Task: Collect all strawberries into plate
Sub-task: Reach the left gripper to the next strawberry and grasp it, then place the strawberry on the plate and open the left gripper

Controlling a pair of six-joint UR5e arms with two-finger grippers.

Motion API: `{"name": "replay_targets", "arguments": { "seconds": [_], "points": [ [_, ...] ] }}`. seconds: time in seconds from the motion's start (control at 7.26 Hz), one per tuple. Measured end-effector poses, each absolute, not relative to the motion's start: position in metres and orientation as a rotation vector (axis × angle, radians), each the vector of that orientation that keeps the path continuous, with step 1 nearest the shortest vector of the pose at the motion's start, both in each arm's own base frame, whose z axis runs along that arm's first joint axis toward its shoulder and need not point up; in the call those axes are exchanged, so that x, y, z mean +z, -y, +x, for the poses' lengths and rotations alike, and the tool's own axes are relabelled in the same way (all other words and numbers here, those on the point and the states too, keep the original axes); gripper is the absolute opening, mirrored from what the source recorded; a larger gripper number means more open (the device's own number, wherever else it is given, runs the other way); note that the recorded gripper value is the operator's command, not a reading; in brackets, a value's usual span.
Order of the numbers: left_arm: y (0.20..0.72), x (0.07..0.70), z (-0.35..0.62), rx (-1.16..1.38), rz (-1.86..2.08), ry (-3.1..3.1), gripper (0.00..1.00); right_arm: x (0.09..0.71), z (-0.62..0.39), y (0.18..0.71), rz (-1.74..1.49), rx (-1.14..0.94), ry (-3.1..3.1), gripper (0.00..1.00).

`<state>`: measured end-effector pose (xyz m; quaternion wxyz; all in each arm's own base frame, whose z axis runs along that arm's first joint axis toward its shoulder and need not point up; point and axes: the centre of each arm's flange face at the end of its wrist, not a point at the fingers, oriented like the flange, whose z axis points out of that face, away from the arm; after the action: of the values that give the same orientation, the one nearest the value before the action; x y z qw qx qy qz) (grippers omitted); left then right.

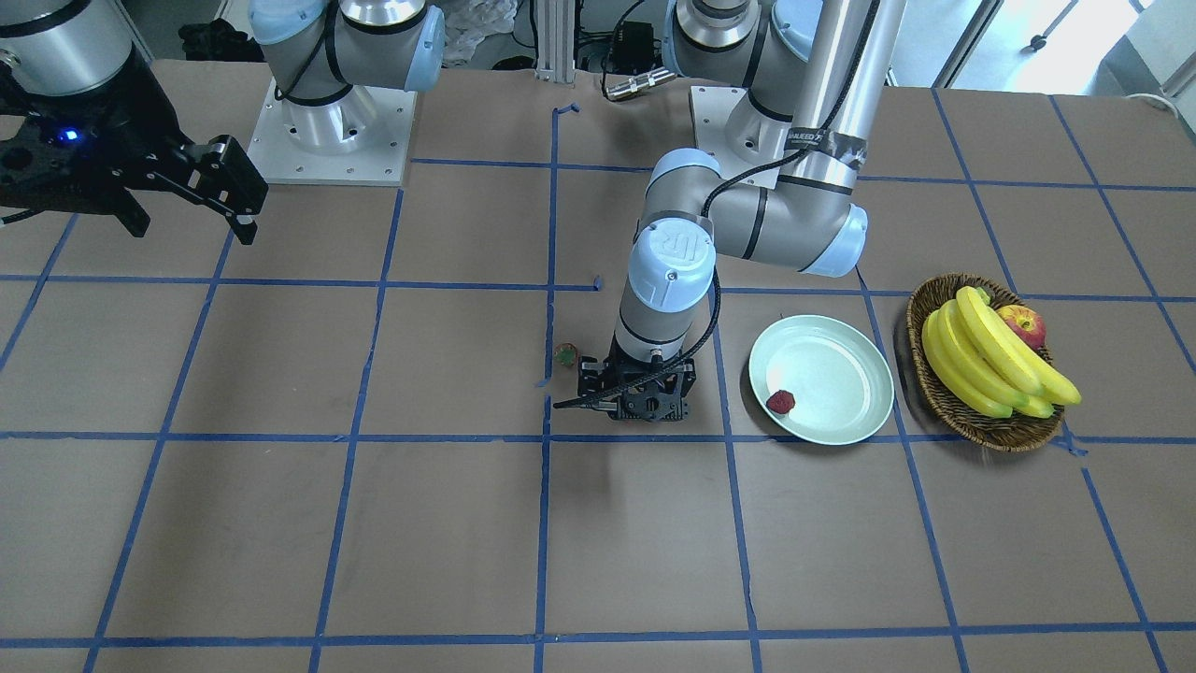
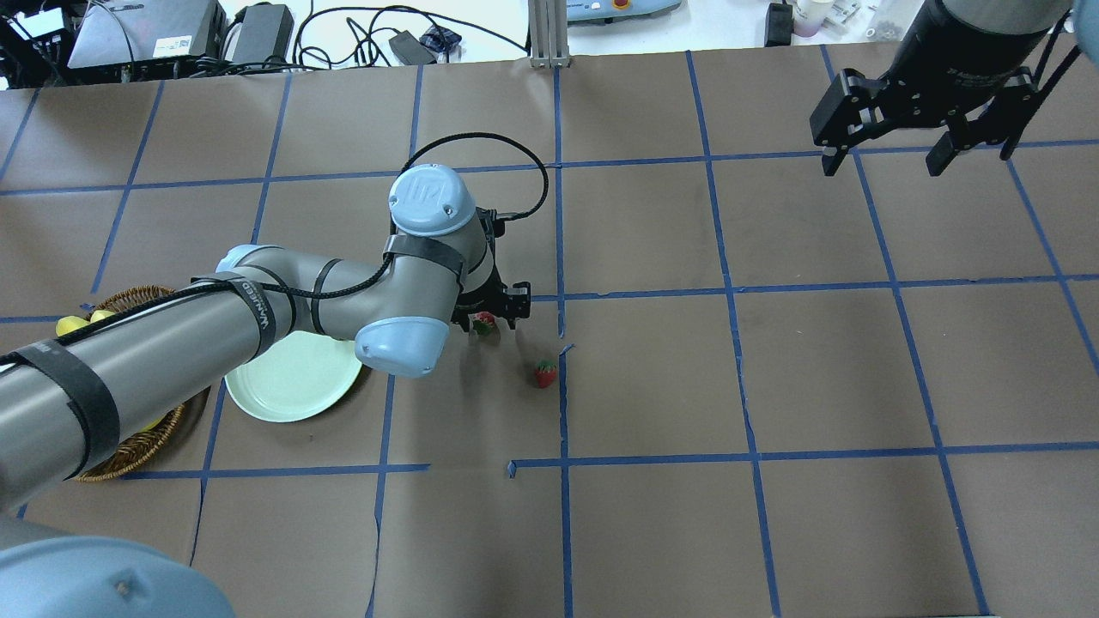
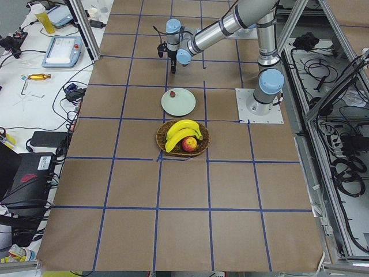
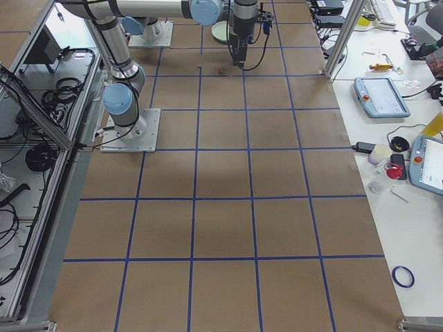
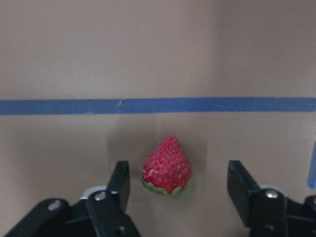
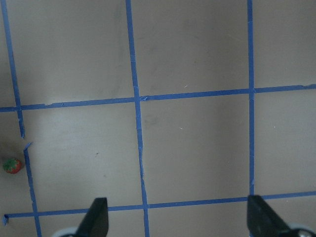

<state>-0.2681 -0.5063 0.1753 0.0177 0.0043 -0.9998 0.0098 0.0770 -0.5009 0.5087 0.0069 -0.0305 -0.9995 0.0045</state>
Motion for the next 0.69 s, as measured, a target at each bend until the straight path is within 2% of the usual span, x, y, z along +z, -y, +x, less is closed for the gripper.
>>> {"name": "replay_targets", "arguments": {
  "seconds": [0.14, 0.69],
  "points": [
    [0.506, 0.175, -0.268, 0.032, 0.005, 3.115, 0.0, 0.509, 0.077, 0.501, -0.094, 0.014, 3.126, 1.0],
    [0.535, 0.222, -0.227, 0.024, -0.016, 3.178, 0.02, 0.509, 0.077, 0.501, -0.096, 0.014, 3.126, 1.0]
  ]
}}
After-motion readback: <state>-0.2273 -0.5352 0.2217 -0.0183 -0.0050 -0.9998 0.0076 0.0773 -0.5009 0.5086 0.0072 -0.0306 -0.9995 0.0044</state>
